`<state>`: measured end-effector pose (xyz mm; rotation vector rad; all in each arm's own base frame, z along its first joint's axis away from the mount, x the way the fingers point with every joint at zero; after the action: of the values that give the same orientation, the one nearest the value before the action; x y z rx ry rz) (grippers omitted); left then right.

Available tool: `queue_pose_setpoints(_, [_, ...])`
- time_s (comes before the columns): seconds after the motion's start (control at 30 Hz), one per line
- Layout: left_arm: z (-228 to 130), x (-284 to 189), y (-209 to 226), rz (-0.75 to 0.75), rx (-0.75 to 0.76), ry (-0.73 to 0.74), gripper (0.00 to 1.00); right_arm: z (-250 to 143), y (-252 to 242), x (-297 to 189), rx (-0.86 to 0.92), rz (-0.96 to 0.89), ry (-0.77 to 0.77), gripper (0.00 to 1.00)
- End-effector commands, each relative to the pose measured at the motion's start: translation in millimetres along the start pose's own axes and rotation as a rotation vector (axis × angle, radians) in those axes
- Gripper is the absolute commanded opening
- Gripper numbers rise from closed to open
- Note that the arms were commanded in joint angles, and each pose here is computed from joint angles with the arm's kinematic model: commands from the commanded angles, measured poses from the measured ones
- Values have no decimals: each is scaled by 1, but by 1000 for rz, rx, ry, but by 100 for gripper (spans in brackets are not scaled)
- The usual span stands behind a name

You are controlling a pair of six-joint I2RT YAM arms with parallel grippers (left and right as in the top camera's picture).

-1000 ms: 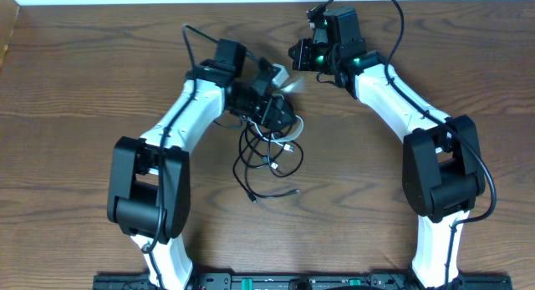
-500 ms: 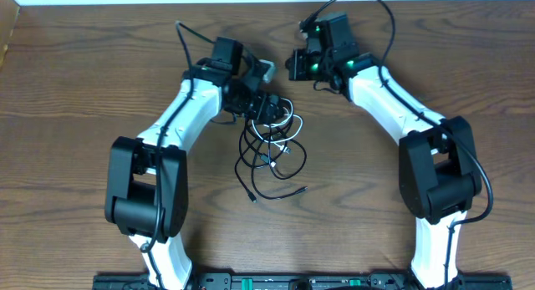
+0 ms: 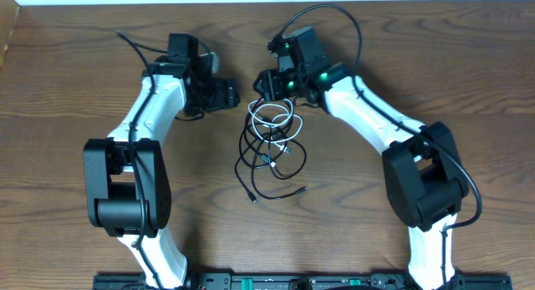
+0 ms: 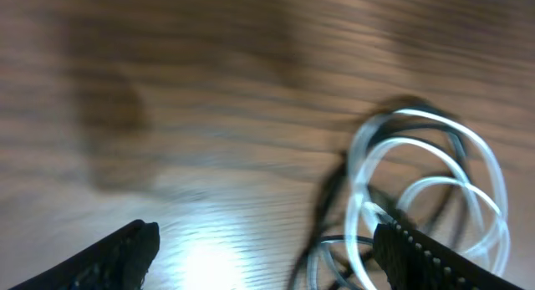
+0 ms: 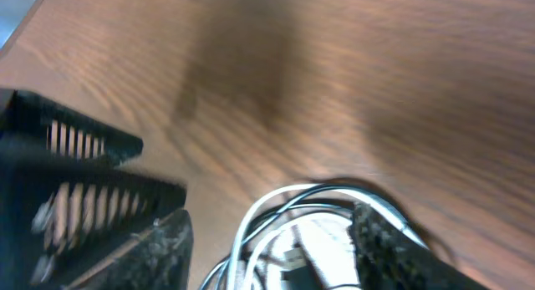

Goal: Untangle cables

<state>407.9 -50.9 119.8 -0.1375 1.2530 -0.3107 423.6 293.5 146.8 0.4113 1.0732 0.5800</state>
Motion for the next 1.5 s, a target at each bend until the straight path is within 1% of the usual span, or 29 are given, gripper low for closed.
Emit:
queue_pose_setpoints(0.0, [-4,-4,18,146,-136,8,87,-17,9,17,-36,-23,31,59])
queue_pose_setpoints(0.07, [-5,-5,24,193,-159,10,88,-24,9,24,-42,-49,43,59])
queue_pose_setpoints(0.1, [-6,-5,25,202,-160,10,96,-29,9,29,-46,-57,54,59])
queue_pose_setpoints(0.17, [-6,-5,25,204,-159,11,98,-38,9,38,-49,-64,83,56])
queue_pose_setpoints(0.23, [-6,-5,26,212,-162,12,98,-46,8,43,-49,-73,109,52])
queue_pose_setpoints(0.33, [-9,-6,33,274,-195,14,98,-56,7,46,-61,-96,144,47])
queue_pose_setpoints(0.5, [-10,-8,39,284,-220,15,98,-60,8,47,-82,-99,161,40])
queue_pose_setpoints(0.53, [-10,-8,39,284,-220,15,98,-61,7,46,-80,-102,166,36])
queue_pose_setpoints(0.57, [-10,-8,39,283,-219,14,98,-62,7,46,-78,-106,171,30])
queue_pose_setpoints(0.6, [-10,-8,39,283,-219,14,98,-63,6,46,-75,-111,178,22])
queue_pose_setpoints(0.63, [-10,-7,38,280,-219,14,98,-64,5,46,-73,-115,184,10])
queue_pose_setpoints(0.67, [-9,-7,37,265,-218,15,98,-64,4,45,-71,-117,185,1])
queue_pose_setpoints(0.73, [-9,-6,31,208,-213,20,98,-61,3,44,-68,-115,177,1])
queue_pose_setpoints(0.87, [-6,-4,15,48,-82,16,98,-40,8,26,-68,-91,111,1])
queue_pose_setpoints(0.93, [-5,-4,10,-1,-39,11,98,-27,13,11,-69,-68,69,1])
queue_pose_setpoints(1.1, [-2,-6,-14,-237,142,-24,98,2,38,-38,-143,29,-28,1])
queue_pose_setpoints(1.17, [-2,-8,-21,-309,185,-40,98,9,47,-58,-171,46,-67,1])
queue_pose_setpoints(1.37, [-2,-9,-21,-317,187,-41,98,23,80,-114,-319,100,-187,1])
queue_pose_setpoints(1.47, [-2,-9,-22,-317,188,-41,98,26,91,-136,-360,115,-236,1])
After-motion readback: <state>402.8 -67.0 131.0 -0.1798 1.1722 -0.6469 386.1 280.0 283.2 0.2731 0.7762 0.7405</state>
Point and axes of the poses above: each gripper's point midway between its finger pads, its own x axis out along the fingers, its own y axis along the line the jaws close on, z = x × y, the point moved 7 cm from there along -x, back along the fingers, and after that the axes turned 13 degrees about x, right-handed, at the moved point
